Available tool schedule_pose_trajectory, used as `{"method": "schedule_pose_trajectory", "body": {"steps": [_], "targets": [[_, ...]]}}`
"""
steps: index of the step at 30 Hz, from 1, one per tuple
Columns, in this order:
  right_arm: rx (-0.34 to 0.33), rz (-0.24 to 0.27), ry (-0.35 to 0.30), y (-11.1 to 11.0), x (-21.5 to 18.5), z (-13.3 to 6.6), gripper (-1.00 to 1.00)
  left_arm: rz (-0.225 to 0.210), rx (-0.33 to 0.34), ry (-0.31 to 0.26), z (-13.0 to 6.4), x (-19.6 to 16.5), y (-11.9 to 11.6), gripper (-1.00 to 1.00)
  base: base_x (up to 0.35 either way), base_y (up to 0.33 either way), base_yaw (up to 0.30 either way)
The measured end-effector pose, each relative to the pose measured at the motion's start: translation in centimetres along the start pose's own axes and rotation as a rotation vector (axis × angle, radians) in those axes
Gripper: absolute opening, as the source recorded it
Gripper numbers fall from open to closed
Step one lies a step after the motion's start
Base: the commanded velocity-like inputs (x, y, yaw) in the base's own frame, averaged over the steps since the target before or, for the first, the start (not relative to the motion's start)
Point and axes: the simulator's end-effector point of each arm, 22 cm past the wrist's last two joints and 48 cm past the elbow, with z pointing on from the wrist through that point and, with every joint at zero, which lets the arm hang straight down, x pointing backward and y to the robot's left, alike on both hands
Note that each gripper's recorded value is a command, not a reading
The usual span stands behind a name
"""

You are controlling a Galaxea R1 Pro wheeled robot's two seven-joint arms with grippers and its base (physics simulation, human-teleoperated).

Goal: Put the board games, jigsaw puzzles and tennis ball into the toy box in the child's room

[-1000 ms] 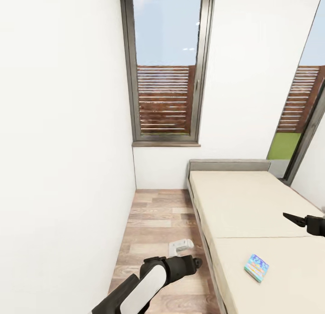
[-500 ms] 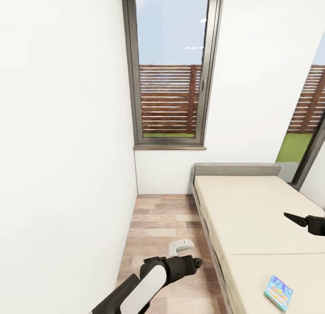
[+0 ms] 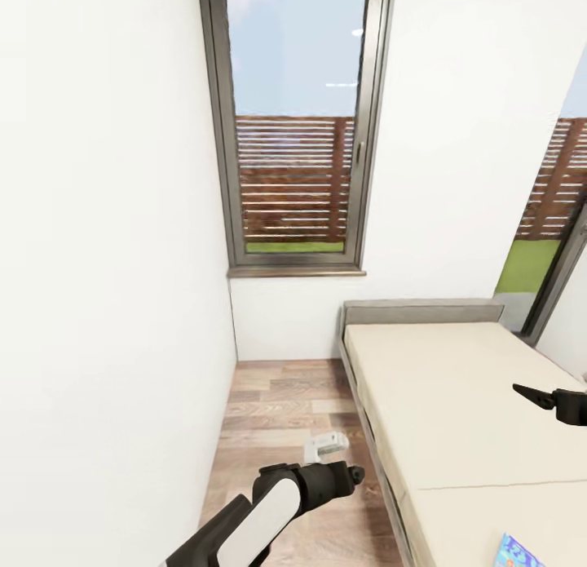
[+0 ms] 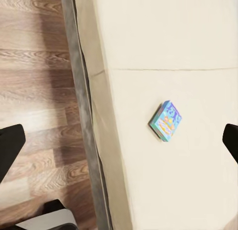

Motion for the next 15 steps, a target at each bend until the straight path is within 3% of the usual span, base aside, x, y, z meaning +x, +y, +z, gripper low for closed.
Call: {"method": "schedule_pose_trajectory", "body": {"steps": [2,3,7,12,13,15], "targets": [[0.017,0.02,0.017,-0.7,0.6,0.4,1.0,0.001,-0.003,0.0,0.0,0.0,0.2,1.0,0.081,-0.038,-0.007],[0.042,0.082,0.068,-2.1,2.5,1.5,1.0,-0.003,-0.014,0.003,0.1,0.0,0.8,1.0,0.044,-0.021,-0.004],[0.074,0.215,0.153,-4.1,5.3,3.5,1.0,-0.031,-0.067,0.023,0.9,0.6,3.5,1.0,0.022,-0.011,-0.002],[0.081,0.3,0.222,-5.0,7.8,5.1,1.0,-0.078,-0.14,0.043,1.7,0.9,7.1,1.0,0.007,-0.003,-0.016],[0.086,0.316,0.24,-5.3,8.6,5.5,1.0,-0.128,-0.189,0.049,1.9,0.9,9.8,1.0,0.002,-0.001,-0.088],[0.089,0.326,0.25,-5.4,9.0,5.6,1.0,-0.16,-0.22,0.055,2.1,1.3,11.5,1.0,0.001,0.0,-0.139]]}}
